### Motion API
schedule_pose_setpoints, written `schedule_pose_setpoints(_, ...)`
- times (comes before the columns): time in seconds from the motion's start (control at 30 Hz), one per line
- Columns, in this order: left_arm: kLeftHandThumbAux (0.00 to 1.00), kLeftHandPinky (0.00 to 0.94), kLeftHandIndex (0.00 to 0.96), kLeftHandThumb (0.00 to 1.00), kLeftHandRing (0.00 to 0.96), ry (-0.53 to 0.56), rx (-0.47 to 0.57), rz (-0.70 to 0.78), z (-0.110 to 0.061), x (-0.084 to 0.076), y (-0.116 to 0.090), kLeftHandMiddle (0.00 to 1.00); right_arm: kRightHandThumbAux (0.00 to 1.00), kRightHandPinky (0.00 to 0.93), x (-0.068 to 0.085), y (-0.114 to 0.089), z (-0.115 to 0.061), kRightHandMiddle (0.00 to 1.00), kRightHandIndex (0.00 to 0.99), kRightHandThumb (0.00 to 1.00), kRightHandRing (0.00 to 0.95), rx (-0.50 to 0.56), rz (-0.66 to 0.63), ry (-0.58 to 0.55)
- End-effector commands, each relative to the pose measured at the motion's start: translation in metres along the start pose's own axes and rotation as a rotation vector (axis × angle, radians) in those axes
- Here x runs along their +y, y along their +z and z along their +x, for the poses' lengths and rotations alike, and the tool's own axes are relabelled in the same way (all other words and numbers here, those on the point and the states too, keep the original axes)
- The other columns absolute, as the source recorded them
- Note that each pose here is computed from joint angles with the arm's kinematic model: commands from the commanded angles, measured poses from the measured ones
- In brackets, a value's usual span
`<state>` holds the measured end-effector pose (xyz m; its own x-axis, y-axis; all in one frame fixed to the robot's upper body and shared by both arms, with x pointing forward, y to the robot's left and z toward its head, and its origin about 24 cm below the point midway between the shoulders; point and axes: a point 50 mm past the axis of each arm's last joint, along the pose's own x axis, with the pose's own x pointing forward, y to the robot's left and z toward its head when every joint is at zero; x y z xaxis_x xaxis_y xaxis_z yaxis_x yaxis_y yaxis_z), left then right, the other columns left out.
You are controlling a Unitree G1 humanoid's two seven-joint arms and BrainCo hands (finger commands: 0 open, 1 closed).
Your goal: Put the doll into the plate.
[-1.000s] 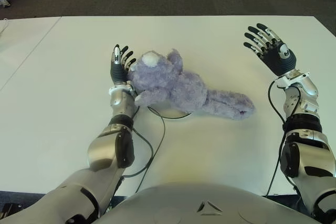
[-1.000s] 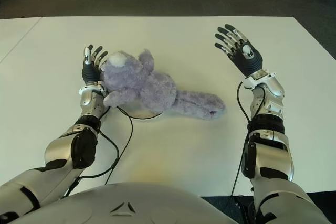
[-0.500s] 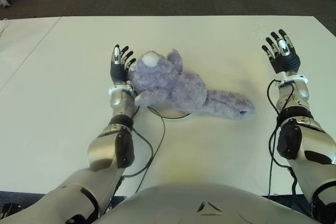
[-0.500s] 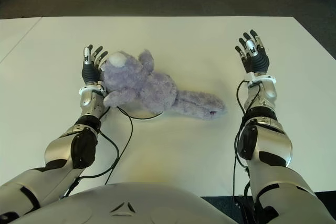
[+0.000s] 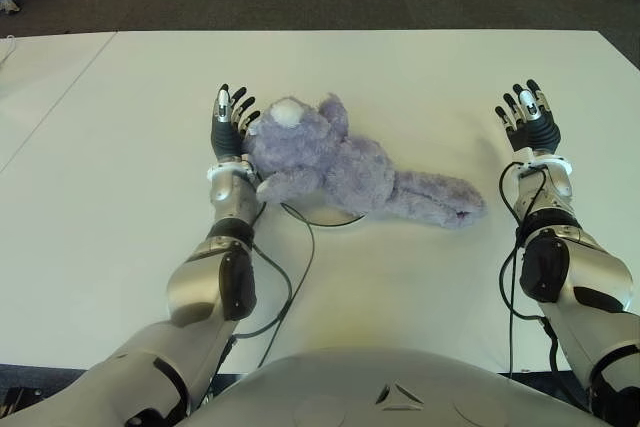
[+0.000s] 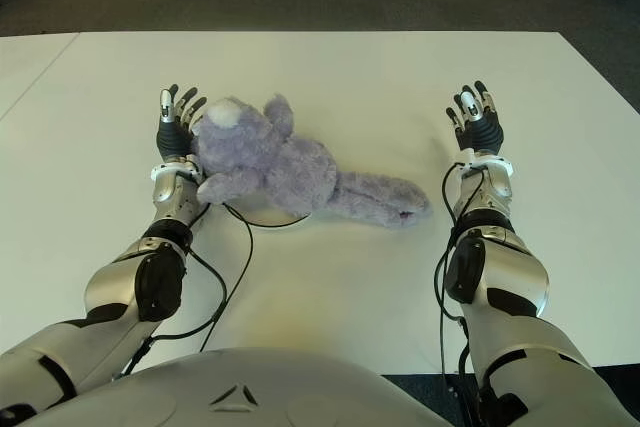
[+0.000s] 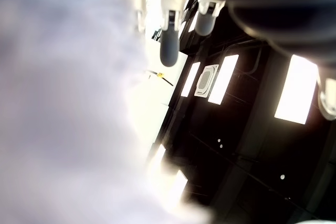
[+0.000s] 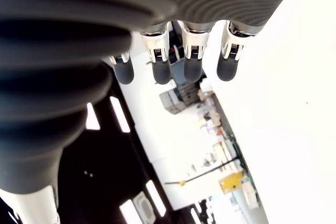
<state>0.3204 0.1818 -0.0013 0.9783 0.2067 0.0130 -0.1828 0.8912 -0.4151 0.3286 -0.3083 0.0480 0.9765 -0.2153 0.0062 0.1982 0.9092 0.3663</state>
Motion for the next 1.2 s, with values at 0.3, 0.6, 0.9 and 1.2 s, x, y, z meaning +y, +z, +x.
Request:
schedule_pose_setpoints(0.3,0.312,0.292,0.018,0.000,0.253,0.217,0.417,-0.029,-0.115,0.060,-0.091,0.212,0.701,0.027,0.035,-0.080,-0.024,0.066,0.055,0.000,0.040,0.213,0.025,-0.118)
schedule_pose_setpoints(0.6,0.309,0.282,0.015,0.000,0.256,0.204,0.412,-0.014,-0.116,0.059,-0.091,0.220,0.645,0.018,0.048,-0.101,-0.036,0.056,0.036,0.000,0.033,0.291,-0.222,-0.060)
schedule_pose_setpoints(0.9,0.313,0.282,0.015,0.000,0.249,0.203,0.414,-0.010,-0.117,0.059,-0.092,0.214,0.665,0.023,0.061,-0.124,-0.052,0.077,0.061,0.000,0.045,0.352,-0.311,-0.053)
schedule_pose_setpoints(1.2,0.328,0.272,0.026,0.000,0.253,0.186,0.416,0.011,-0.115,0.057,-0.091,0.216,0.689,0.069,0.061,-0.157,-0.088,0.120,0.112,0.000,0.087,0.435,-0.330,-0.082)
